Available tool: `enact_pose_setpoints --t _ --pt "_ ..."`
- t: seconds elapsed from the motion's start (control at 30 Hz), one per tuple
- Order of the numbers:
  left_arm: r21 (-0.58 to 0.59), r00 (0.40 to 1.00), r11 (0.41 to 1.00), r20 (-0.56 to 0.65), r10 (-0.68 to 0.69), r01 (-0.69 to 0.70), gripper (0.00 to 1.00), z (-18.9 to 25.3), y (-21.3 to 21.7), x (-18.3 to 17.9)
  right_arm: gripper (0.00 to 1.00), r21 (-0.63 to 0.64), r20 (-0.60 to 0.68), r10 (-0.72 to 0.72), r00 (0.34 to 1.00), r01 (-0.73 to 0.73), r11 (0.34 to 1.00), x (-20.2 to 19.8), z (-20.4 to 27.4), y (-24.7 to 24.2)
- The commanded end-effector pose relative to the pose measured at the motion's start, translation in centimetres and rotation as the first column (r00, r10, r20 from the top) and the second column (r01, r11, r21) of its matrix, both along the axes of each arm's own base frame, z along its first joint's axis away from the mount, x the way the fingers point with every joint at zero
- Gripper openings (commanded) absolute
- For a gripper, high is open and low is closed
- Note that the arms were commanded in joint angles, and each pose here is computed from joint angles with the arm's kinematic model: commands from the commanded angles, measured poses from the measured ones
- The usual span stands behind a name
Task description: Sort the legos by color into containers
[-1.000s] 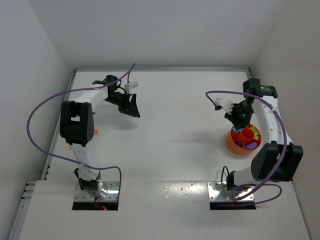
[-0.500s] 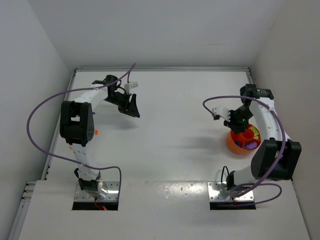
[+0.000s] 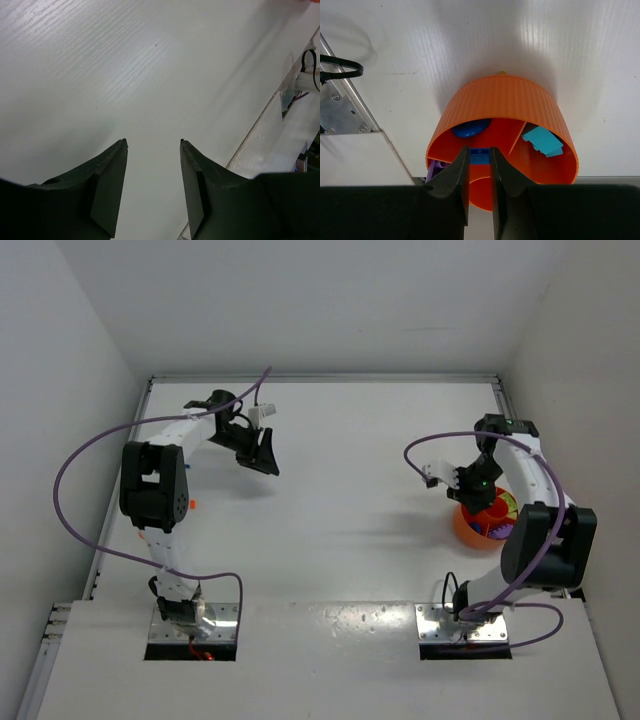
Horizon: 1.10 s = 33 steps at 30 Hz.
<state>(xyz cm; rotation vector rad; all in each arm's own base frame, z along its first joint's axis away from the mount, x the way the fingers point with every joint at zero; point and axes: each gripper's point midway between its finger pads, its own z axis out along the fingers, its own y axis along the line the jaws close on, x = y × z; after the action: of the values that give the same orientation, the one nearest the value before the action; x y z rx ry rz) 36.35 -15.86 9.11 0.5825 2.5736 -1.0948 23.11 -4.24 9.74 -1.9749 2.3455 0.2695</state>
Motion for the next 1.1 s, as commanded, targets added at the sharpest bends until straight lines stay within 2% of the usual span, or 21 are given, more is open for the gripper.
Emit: enact_pose_setpoints --t 0.0,0.03,0.23,0.27,1.07 --pt "-0.010 0.998 1.000 0.062 -0.010 0.011 0.52 2.1 -0.4 0.7 0.17 0.001 0.000 0.030 1.000 -0.030 1.000 0.0 -0.1 -0.2" --pt "-0.010 0.998 1.000 0.062 -0.010 0.011 0.52 2.1 -0.4 0.7 0.21 -0.008 -0.003 0.031 1.000 -0.031 0.999 0.2 -0.3 -0.4" --pt "-0.010 0.998 1.000 0.062 -0.010 0.011 0.52 2.1 -0.4 0.7 0.27 -0.008 -0.003 0.031 1.000 -0.031 0.999 0.2 -0.3 -0.4" --pt "-0.011 0.997 1.000 0.071 -0.010 0.011 0.52 2.1 -0.4 0.9 0.31 -0.008 -0.003 0.031 1.000 -0.031 0.999 0.2 -0.3 -0.4" --pt "-0.005 0.998 1.000 0.062 0.005 -0.005 0.52 1.7 -0.3 0.6 0.37 0.055 0.017 0.089 0.996 -0.090 0.994 -0.1 0.8 0.8"
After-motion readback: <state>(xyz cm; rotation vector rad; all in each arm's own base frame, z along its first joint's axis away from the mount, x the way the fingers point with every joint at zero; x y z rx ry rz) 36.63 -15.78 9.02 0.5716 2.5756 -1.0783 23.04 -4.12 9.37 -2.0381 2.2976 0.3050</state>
